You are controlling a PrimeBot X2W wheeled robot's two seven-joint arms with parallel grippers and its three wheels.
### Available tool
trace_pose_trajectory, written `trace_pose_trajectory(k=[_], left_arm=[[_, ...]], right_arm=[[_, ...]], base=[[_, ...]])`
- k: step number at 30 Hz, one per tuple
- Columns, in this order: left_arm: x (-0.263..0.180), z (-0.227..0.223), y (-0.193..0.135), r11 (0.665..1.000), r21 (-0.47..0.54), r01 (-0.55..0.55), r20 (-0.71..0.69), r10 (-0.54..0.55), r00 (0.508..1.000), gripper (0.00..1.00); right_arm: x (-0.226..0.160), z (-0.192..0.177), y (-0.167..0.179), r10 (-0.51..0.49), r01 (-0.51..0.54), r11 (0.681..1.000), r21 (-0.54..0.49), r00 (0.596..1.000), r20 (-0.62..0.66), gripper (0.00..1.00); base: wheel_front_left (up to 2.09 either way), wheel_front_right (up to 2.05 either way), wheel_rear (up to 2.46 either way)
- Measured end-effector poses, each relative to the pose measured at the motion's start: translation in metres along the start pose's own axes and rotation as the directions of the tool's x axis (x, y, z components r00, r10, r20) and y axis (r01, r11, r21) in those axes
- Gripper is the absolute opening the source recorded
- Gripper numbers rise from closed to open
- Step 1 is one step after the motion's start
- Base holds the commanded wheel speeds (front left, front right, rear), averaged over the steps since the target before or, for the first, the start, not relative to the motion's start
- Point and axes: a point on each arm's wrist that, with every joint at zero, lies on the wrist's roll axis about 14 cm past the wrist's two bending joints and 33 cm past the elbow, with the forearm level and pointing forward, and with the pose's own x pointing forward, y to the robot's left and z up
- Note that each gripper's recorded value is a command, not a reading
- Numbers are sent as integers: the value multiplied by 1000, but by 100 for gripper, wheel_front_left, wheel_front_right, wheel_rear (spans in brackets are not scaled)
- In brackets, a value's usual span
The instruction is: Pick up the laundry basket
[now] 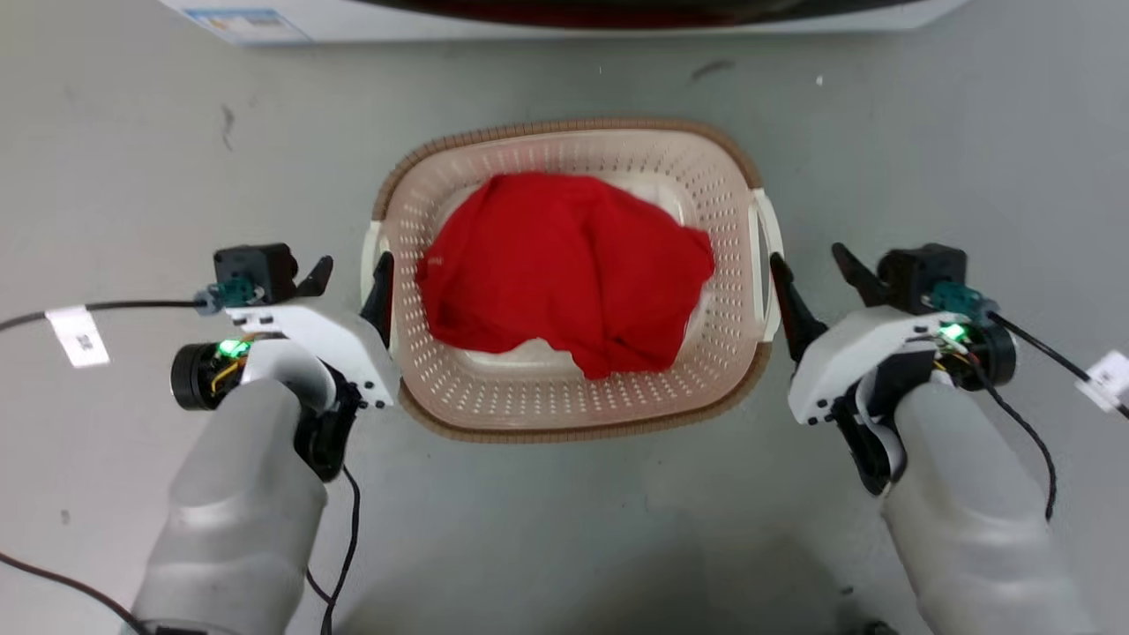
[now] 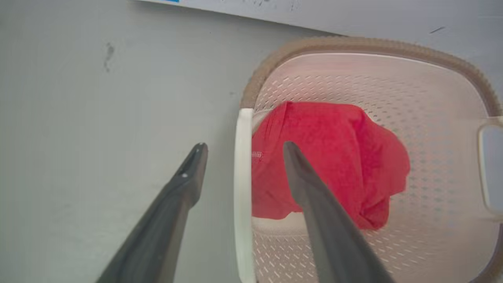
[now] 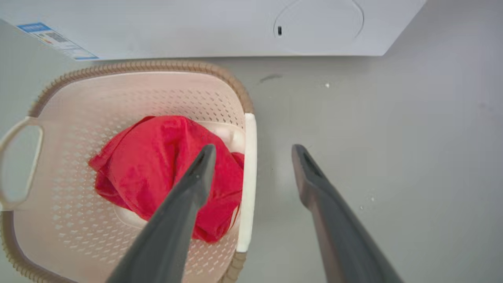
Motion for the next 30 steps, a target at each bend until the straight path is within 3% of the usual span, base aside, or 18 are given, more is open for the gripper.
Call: trace_pose_trajectory(k=[9,23,24,25,26,30], left_arm=[[23,-39,24,999,-36,-37,-155,31,987,100],[46,-56,31,998,-53,-35,-253,20,967,100],[46,-56,31,998,-53,-35,-253,20,967,79],[46,-56,30,998,-54,-33,-257,18,966,32],[47,-56,28,998,-56,-29,-260,13,965,0],[50,-55,20,998,-68,-7,-267,-11,964,0]], right_arm=[[27,-47,6,40,-37,999,17,981,-191,100],[49,-65,9,66,-55,998,42,949,-309,100],[49,-65,9,66,-55,998,42,949,-309,100],[50,-66,10,67,-54,997,47,946,-316,38],[50,-68,10,69,-55,997,51,942,-329,0],[50,-73,15,81,-64,996,60,930,-360,0]], base=[[0,0,0],[0,0,0],[0,0,0],[0,0,0],[0,0,0],[0,0,0]])
